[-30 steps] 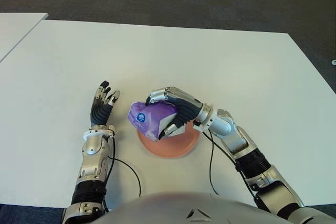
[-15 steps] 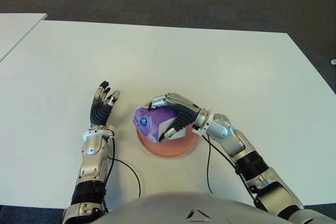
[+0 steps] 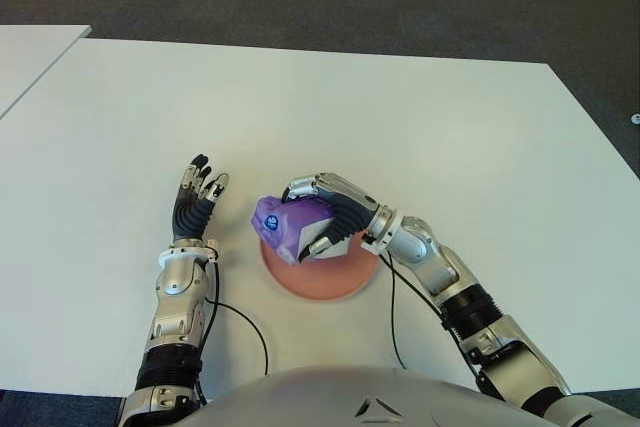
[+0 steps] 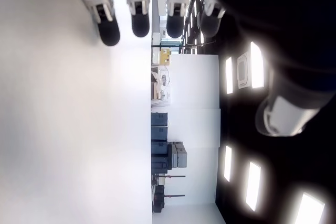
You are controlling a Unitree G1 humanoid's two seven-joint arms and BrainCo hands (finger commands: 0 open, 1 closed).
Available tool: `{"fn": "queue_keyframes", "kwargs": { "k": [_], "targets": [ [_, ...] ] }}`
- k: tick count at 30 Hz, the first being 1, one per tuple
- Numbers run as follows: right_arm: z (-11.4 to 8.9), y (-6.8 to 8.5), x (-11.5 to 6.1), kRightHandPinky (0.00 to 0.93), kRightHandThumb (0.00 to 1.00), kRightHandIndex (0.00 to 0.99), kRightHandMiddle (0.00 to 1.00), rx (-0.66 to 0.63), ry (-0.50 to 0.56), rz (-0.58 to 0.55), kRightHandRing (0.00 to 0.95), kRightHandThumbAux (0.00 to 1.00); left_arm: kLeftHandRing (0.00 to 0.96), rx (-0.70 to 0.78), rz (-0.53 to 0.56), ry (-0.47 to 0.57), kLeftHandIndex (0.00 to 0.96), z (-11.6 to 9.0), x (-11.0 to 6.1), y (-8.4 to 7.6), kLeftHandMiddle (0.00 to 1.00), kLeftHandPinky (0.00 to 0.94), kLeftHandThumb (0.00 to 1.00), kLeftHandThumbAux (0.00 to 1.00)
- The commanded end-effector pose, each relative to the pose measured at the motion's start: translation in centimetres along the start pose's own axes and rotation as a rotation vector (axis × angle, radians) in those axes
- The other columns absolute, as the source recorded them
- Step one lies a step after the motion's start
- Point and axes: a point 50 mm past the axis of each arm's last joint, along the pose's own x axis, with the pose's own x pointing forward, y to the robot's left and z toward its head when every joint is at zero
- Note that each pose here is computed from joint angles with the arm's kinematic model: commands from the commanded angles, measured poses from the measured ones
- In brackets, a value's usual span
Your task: Put the tissue paper into the plate.
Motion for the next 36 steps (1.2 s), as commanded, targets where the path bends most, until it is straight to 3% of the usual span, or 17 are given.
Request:
{"fn": "queue_keyframes", "kwargs": {
  "k": [1, 13, 17, 18, 19, 20, 21, 24, 27, 36],
  "targets": [
    [-0.6, 0.5, -0.1, 0.811, 0.711, 0.441, 0.824, -0.004, 0.032, 0.022, 0.822, 0.716, 0.000, -0.004, -0.007, 0.083, 0.000, -1.5, -0.7, 0.2, 0.000, 0.000, 0.000, 0.561],
    [-1.1, 0.7, -0.2, 0.801, 0.711, 0.441, 0.818, -0.009, 0.046, 0.015, 0.812, 0.716, 0.000, -0.006, -0.005, 0.085, 0.000, -1.5, -0.7, 0.3, 0.000, 0.000, 0.000, 0.560],
    [-1.1, 0.8, -0.3, 0.744, 0.708, 0.438, 0.783, -0.010, 0.014, 0.017, 0.775, 0.715, 0.000, -0.006, 0.001, 0.088, 0.000, -1.4, -0.7, 0.3, 0.000, 0.000, 0.000, 0.566],
    [-1.0, 0.8, -0.3, 0.693, 0.702, 0.435, 0.763, -0.012, 0.005, 0.020, 0.741, 0.715, 0.000, -0.005, 0.002, 0.088, 0.000, -1.4, -0.7, 0.3, 0.000, 0.000, 0.000, 0.568],
    [-1.0, 0.7, -0.4, 0.674, 0.700, 0.434, 0.756, -0.040, -0.010, 0.063, 0.729, 0.715, 0.000, -0.004, 0.003, 0.088, 0.000, -1.4, -0.7, 0.3, 0.000, 0.000, 0.000, 0.568],
    [-0.9, 0.6, -0.4, 0.468, 0.511, 0.342, 0.550, -0.060, -0.020, 0.095, 0.510, 0.638, 0.000, -0.003, 0.004, 0.088, 0.000, -1.4, -0.7, 0.3, 0.000, 0.000, 0.000, 0.570],
    [-0.9, 0.6, -0.5, 0.334, 0.386, 0.281, 0.416, -0.091, -0.023, 0.144, 0.369, 0.591, 0.000, -0.003, 0.004, 0.089, 0.000, -1.4, -0.7, 0.3, 0.000, 0.000, 0.000, 0.571],
    [-0.9, 0.5, -0.7, 0.109, 0.181, 0.101, 0.145, -0.185, -0.017, 0.283, 0.120, 0.474, 0.000, -0.004, 0.006, 0.090, 0.000, -1.3, -0.7, 0.3, 0.000, 0.000, 0.000, 0.573],
    [-0.9, 0.5, -0.8, 0.035, 0.095, 0.033, 0.047, -0.253, -0.009, 0.360, 0.039, 0.398, 0.000, -0.004, 0.006, 0.090, 0.000, -1.3, -0.7, 0.3, 0.000, 0.000, 0.000, 0.575],
    [-0.8, 0.6, -1.3, 0.001, 0.038, 0.000, 0.001, -0.291, -0.008, 0.411, 0.001, 0.300, 0.000, -0.004, 0.006, 0.090, 0.000, -1.4, -0.7, 0.3, 0.000, 0.000, 0.000, 0.579]
  ]
}}
